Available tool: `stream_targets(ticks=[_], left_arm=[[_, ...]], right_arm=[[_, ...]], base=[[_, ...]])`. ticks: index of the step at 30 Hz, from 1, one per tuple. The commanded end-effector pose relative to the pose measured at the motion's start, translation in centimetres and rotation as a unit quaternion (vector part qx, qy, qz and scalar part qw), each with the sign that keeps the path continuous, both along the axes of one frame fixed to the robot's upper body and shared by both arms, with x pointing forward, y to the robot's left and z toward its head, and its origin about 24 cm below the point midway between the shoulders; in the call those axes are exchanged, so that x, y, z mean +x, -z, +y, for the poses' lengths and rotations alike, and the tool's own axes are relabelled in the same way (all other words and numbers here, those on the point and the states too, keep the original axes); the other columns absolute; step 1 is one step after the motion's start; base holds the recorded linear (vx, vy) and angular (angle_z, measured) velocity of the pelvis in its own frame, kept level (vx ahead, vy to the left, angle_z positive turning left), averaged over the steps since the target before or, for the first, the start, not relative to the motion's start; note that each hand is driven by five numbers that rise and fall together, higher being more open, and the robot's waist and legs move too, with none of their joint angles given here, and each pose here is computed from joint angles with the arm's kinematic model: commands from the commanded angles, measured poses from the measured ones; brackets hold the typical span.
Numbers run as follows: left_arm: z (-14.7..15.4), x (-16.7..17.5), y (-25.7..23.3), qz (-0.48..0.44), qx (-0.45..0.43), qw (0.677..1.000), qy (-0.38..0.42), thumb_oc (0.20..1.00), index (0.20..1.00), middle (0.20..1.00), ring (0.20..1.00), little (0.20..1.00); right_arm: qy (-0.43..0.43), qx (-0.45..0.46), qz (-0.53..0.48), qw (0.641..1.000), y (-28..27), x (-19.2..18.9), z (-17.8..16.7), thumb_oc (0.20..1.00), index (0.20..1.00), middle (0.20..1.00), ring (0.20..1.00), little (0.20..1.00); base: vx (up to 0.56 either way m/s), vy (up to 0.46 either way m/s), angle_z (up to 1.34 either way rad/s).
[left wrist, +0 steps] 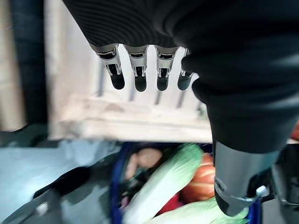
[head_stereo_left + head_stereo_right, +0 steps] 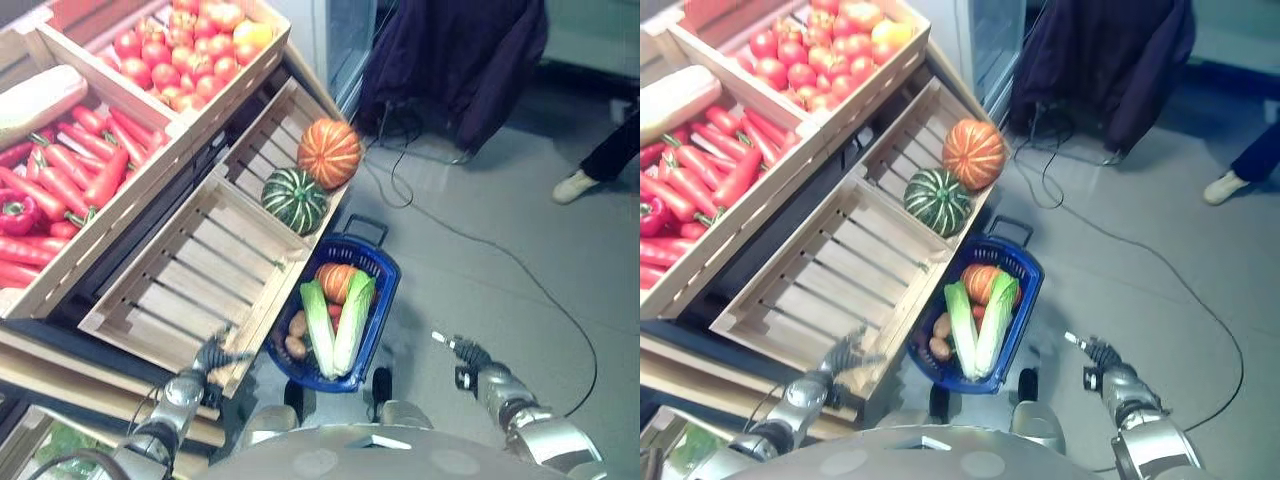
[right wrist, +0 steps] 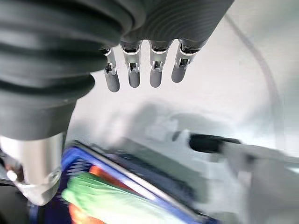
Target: Pick up fruits and vegetables into the basket
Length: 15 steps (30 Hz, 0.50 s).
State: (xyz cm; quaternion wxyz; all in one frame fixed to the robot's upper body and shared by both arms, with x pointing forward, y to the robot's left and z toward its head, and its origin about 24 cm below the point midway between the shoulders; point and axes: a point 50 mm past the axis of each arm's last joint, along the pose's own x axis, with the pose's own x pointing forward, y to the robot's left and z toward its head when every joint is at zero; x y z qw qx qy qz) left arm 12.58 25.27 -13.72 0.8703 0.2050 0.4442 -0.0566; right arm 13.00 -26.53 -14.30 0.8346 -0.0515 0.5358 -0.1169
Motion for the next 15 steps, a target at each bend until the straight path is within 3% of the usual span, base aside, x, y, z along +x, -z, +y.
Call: stream_targets(ticks=[1, 15], left_arm=[[0.0, 0.1, 0.3, 0.03, -0.003, 1.0, 0.008, 1.0, 1.0, 1.0, 1.0, 1.0], [-0.3, -0.5, 0.7, 0.046, -0.028, 0.998, -0.014, 1.0, 1.0, 1.0, 1.0, 1.0]], right_arm=[[-0.027, -0.004, 0.033, 0.999, 0.1, -0.2, -0.1, 1.0, 1.0, 1.0, 1.0, 1.0], [-0.04, 0.005, 0.091, 0.995, 1.1, -2.9, 0.3, 1.0, 1.0, 1.0, 1.0, 1.0]], base=[[0.05, 0.021, -0.06], [0.02, 0.01, -0.02]])
